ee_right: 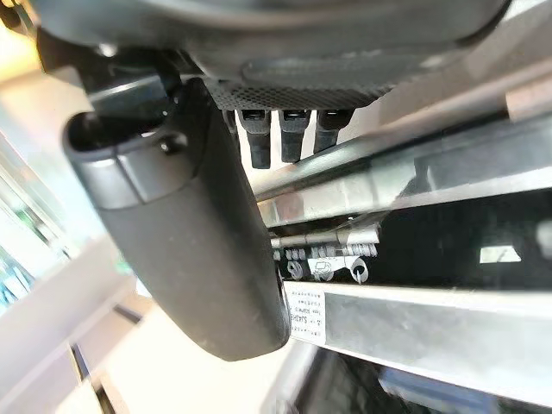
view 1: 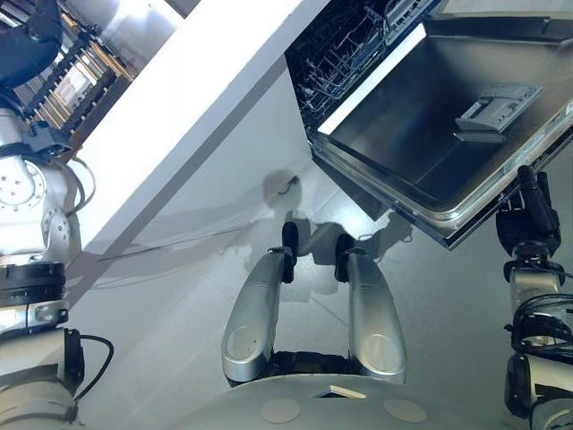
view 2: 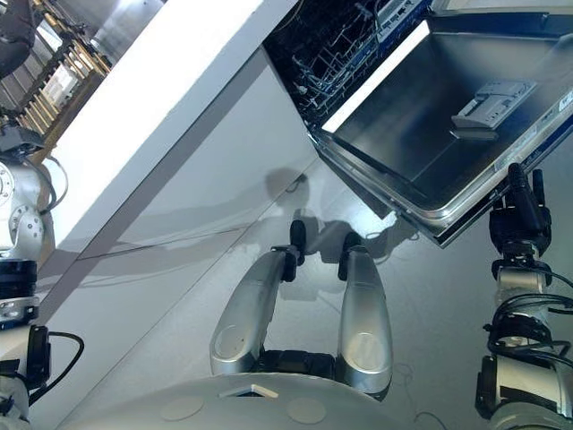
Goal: Pick up plates and place into dishwasher.
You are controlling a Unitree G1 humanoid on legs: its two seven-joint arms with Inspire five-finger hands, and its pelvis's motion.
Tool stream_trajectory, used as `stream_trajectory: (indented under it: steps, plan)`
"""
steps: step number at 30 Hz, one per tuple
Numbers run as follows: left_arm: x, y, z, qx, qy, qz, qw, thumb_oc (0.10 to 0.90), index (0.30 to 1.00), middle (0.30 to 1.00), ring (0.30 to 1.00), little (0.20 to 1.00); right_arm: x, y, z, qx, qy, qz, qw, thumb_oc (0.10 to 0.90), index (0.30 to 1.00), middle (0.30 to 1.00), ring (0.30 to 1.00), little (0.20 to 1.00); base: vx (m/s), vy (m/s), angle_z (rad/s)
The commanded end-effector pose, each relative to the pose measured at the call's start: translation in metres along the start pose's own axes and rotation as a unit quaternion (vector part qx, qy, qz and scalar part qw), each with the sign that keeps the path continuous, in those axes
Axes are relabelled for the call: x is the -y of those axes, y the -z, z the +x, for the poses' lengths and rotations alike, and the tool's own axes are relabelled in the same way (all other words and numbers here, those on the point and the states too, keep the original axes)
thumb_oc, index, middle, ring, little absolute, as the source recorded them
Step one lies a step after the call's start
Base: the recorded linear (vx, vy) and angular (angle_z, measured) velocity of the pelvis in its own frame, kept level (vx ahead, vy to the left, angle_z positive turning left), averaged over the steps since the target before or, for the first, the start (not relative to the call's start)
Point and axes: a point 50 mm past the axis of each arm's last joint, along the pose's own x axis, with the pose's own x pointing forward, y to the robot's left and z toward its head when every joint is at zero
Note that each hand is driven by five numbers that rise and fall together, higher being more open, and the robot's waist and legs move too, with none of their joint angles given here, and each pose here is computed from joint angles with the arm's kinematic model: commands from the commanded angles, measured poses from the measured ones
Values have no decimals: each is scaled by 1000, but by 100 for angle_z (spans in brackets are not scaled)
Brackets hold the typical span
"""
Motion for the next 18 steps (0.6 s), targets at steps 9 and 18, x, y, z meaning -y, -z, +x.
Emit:
stream_trajectory:
  steps: [9, 18]
  plan:
    - [13, 7, -2, 34, -12, -35, 999, 800, 900, 900, 900, 900, -315, 107, -88, -191, -753, 59, 627, 800, 900, 900, 900, 900, 14, 40, -33]
    - [14, 23, -12, -7, 12, -30, 999, 800, 900, 900, 900, 900, -339, 109, -99, -149, -714, 32, 683, 800, 900, 900, 900, 900, 90, 55, 20]
